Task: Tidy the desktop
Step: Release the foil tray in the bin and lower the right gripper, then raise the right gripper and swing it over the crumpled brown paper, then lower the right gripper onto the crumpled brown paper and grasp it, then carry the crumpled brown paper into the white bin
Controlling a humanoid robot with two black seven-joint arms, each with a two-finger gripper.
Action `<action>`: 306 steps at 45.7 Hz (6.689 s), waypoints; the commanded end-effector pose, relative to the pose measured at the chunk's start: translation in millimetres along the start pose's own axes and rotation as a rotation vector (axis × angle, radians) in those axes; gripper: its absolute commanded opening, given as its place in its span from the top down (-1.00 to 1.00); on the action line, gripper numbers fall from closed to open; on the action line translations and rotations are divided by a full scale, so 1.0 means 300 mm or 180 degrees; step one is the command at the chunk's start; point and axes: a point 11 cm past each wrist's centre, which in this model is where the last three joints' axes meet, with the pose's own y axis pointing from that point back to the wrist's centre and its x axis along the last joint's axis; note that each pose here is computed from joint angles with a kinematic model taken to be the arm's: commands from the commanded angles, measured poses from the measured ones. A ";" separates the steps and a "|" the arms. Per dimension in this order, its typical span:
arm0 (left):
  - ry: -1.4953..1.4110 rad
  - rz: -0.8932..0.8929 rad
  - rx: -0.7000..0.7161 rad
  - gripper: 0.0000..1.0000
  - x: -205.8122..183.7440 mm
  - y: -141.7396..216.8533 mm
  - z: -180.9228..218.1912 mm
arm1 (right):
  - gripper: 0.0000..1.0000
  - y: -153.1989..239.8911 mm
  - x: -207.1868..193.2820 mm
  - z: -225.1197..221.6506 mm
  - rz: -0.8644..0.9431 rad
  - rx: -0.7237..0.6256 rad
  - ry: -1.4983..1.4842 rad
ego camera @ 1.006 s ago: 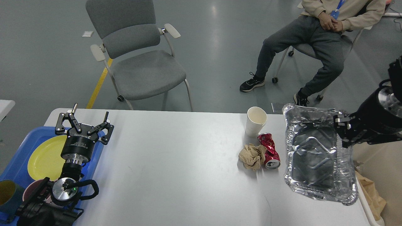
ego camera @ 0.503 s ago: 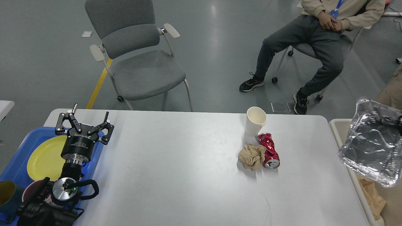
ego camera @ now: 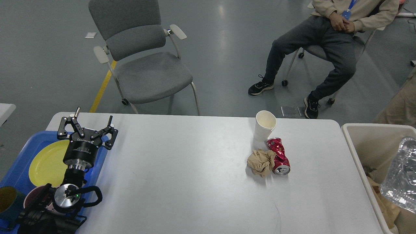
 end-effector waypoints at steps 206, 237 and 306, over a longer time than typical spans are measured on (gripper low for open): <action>0.0001 0.0000 0.0006 -0.93 0.000 0.000 -0.001 | -1.00 0.766 -0.303 -1.197 -0.2751 0.1825 -0.0692; -0.0004 0.0000 0.0005 -0.93 0.000 0.000 0.001 | -1.00 0.701 -0.354 -1.199 -0.2514 0.1696 -0.1207; -0.0003 -0.0005 0.0005 -0.93 -0.001 -0.001 0.001 | 1.00 1.006 -0.119 -1.085 -0.2836 0.1673 -0.0586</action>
